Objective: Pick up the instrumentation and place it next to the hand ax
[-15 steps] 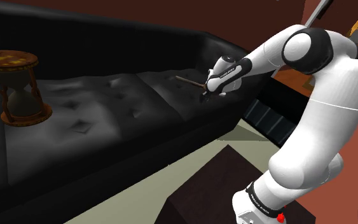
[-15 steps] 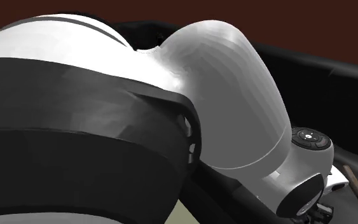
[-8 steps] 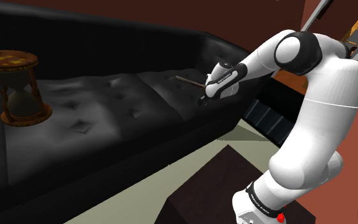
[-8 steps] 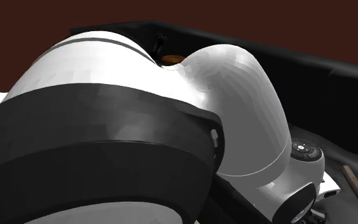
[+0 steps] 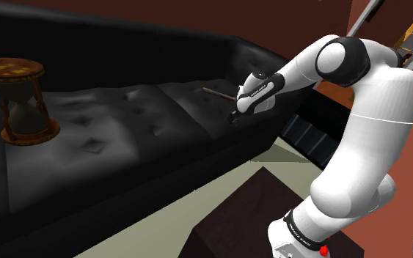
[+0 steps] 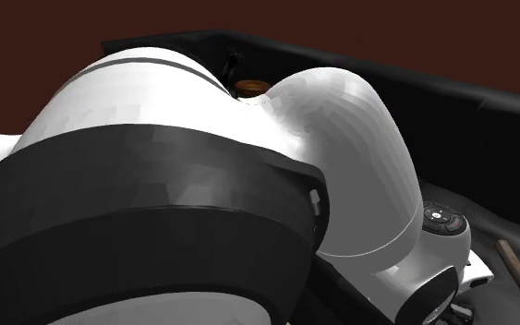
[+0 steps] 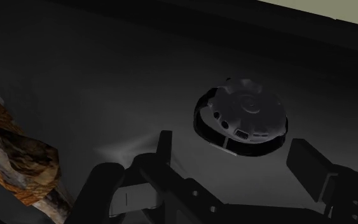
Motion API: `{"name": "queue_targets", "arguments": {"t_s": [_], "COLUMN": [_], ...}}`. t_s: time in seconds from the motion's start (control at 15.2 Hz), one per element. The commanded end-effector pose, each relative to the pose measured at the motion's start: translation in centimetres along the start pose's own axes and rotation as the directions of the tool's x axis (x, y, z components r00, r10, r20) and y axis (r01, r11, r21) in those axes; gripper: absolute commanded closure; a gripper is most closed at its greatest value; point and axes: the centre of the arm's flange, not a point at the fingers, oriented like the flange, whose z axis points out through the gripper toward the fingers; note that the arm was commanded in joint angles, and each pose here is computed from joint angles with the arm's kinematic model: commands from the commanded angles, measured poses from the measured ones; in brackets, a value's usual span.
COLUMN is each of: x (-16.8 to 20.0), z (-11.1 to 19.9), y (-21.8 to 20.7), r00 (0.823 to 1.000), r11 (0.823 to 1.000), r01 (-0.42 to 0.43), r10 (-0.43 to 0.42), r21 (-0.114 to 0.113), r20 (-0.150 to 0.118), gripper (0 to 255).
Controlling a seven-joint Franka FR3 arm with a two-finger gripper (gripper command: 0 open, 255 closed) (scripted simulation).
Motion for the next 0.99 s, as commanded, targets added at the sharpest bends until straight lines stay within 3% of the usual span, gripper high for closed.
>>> {"name": "queue_targets", "arguments": {"t_s": [0.0, 0.2, 0.46, 0.92], "x": [0.0, 0.0, 0.0, 0.0], "z": [0.0, 0.0, -5.0, -5.0], "y": [0.0, 0.0, 0.0, 0.0], "r00": [1.000, 1.000, 1.000, 1.000], "r11": [1.000, 1.000, 1.000, 1.000], "r01": [0.000, 0.000, 0.000, 0.000], "r10": [0.000, 0.000, 0.000, 0.000], "r21": [0.000, 0.000, 0.000, 0.000], "r20": [0.000, 0.000, 0.000, 0.000], "gripper": [0, 0, 0, 0]}}
